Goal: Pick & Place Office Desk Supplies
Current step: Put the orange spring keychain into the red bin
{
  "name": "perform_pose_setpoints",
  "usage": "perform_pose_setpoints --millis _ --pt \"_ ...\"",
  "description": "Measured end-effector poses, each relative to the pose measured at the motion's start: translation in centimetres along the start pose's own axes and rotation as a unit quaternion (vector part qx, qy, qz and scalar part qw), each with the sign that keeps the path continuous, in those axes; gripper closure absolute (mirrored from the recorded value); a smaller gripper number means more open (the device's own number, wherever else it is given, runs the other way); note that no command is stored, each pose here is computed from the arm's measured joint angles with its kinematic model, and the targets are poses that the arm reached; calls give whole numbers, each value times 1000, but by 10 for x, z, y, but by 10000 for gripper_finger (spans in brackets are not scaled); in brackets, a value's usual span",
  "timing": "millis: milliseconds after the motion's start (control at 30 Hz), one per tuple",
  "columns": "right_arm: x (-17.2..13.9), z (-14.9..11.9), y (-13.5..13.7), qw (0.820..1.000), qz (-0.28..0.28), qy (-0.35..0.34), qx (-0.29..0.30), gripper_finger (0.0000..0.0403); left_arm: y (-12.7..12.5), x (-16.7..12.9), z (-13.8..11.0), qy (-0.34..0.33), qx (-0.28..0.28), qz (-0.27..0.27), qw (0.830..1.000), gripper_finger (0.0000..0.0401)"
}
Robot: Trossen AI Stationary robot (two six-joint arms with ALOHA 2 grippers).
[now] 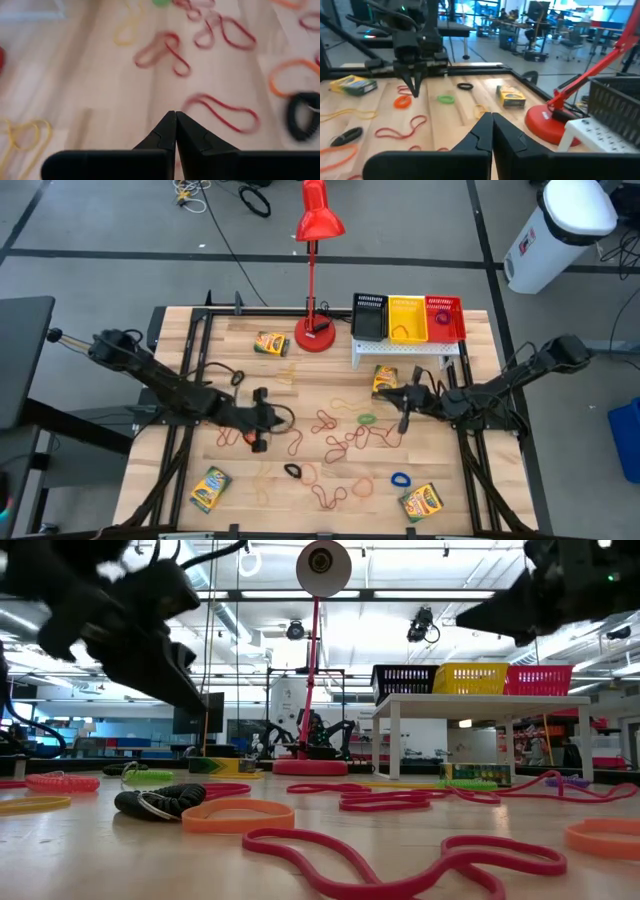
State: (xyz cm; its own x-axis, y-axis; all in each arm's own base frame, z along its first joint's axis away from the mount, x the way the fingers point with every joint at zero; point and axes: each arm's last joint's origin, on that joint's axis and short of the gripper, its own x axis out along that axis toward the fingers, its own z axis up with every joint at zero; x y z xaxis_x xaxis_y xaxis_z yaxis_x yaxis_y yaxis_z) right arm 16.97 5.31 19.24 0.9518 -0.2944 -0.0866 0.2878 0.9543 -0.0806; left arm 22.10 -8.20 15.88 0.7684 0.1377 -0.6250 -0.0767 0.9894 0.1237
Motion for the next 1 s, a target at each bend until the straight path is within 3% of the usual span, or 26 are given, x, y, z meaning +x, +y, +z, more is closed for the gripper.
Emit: perform_pose_setpoints --millis 300,533,800,1000 --pt "-7 -13 3 1000 19 4 8 397 -31 -29 21 159 -22 19 987 312" --pt "-8 -17 3 999 46 10 7 385 -53 -39 6 211 -7 12 977 263" --pt "-8 -17 6 997 82 10 9 355 -74 -35 -14 249 48 -4 967 255" --pt "-8 -17 5 997 81 10 9 352 -76 -31 -17 255 54 1 965 255"
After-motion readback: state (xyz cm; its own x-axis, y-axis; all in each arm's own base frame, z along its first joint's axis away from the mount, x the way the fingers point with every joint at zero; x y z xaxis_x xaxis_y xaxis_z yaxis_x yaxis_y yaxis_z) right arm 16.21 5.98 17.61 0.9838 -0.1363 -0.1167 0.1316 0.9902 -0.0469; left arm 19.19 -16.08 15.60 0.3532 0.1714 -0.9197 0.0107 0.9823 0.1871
